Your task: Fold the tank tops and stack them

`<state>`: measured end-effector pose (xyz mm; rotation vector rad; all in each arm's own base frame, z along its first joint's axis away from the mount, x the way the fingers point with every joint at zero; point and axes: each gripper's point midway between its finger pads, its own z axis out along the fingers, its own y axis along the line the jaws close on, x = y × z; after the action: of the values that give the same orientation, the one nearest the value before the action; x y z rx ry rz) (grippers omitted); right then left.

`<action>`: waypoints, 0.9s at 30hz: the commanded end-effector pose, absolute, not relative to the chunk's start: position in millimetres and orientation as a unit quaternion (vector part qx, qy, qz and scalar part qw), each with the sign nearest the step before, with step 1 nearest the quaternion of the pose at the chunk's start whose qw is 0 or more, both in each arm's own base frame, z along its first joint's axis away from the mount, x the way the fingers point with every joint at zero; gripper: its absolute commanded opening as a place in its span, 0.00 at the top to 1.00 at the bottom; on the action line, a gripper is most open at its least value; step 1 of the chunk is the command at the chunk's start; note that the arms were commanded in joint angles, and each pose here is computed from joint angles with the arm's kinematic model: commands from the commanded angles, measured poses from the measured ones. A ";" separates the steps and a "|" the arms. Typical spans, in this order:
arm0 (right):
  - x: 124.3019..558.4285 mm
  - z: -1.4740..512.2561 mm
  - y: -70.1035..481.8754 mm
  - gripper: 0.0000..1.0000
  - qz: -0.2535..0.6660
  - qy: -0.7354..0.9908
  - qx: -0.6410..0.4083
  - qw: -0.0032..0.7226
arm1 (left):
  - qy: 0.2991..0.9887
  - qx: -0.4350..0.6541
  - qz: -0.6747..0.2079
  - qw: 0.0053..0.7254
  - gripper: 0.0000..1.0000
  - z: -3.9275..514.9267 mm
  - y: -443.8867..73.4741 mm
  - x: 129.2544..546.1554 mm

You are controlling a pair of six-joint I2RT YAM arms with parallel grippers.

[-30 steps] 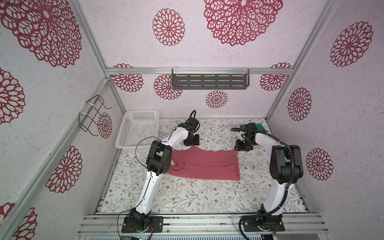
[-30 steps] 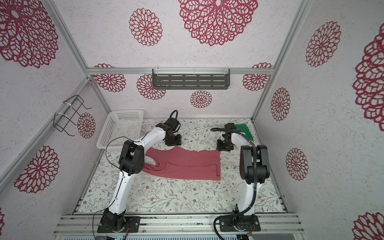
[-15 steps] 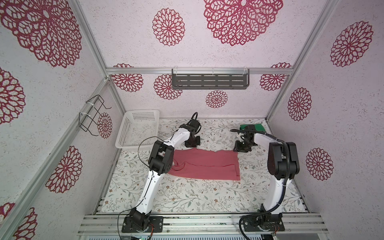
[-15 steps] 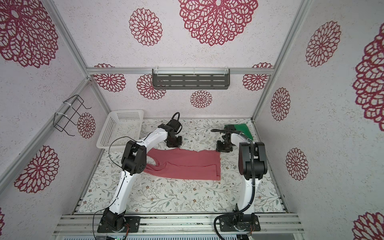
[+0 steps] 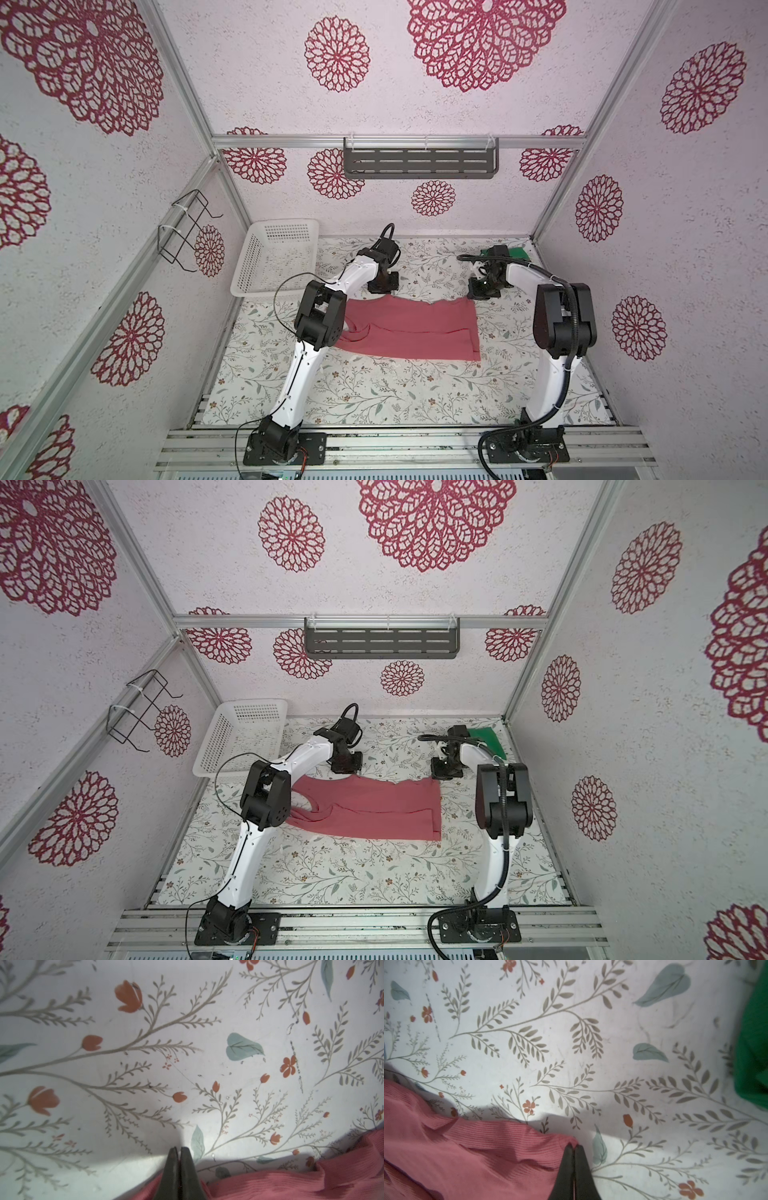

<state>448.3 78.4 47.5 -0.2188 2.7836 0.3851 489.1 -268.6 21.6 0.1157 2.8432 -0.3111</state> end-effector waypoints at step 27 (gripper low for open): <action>296.1 95.9 82.6 1.00 0.099 0.963 -0.045 0.247 | 0.967 -0.052 -0.079 0.237 1.00 73.5 -239.8 318.9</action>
<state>303.4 91.4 90.7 -0.2953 2.6522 0.2845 333.3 -237.6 76.1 0.0319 2.7094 -0.2139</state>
